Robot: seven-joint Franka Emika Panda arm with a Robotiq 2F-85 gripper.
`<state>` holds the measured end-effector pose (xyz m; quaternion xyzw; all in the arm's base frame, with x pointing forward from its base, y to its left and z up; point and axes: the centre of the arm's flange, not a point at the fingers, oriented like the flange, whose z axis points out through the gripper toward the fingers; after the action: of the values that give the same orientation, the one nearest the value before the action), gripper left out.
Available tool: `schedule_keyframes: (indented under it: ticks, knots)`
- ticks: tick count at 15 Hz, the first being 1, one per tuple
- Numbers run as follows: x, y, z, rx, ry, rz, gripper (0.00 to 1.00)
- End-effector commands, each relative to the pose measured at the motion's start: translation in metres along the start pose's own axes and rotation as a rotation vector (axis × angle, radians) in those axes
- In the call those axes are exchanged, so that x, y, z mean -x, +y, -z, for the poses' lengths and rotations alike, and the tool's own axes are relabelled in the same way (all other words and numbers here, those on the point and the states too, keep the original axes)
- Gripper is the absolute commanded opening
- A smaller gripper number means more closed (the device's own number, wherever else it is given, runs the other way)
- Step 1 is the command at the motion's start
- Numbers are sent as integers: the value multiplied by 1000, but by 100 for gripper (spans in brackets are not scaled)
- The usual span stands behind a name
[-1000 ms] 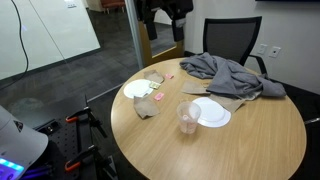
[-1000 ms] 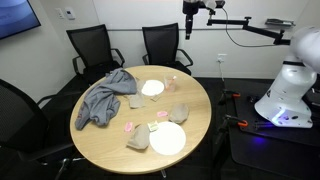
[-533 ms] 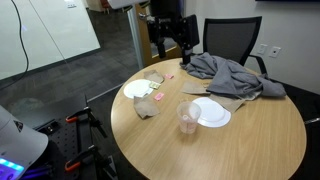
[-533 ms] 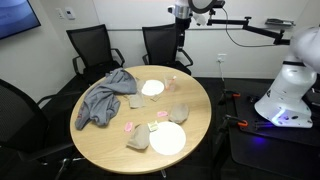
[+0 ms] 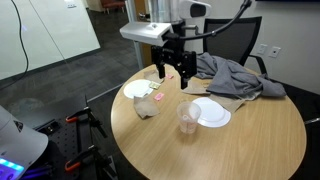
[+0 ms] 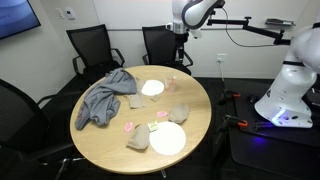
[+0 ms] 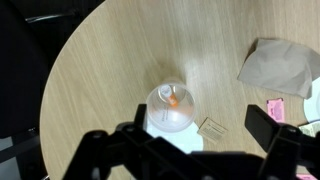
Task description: Take the marker from the cup and put it on the table
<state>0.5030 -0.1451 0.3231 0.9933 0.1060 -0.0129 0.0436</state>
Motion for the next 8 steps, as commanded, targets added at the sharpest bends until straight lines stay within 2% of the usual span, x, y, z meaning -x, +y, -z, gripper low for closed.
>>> schedule_keyframes:
  ticks: [1,2,3,6,8]
  knots:
    - [-6,13,-21,2,5,5,99]
    - [-7,15,-28,9,2,4,90]
    - [-8,17,-35,11,2,5,88]
    - [-11,18,-53,15,3,16,71]
    - [-14,20,-66,21,11,26,68]
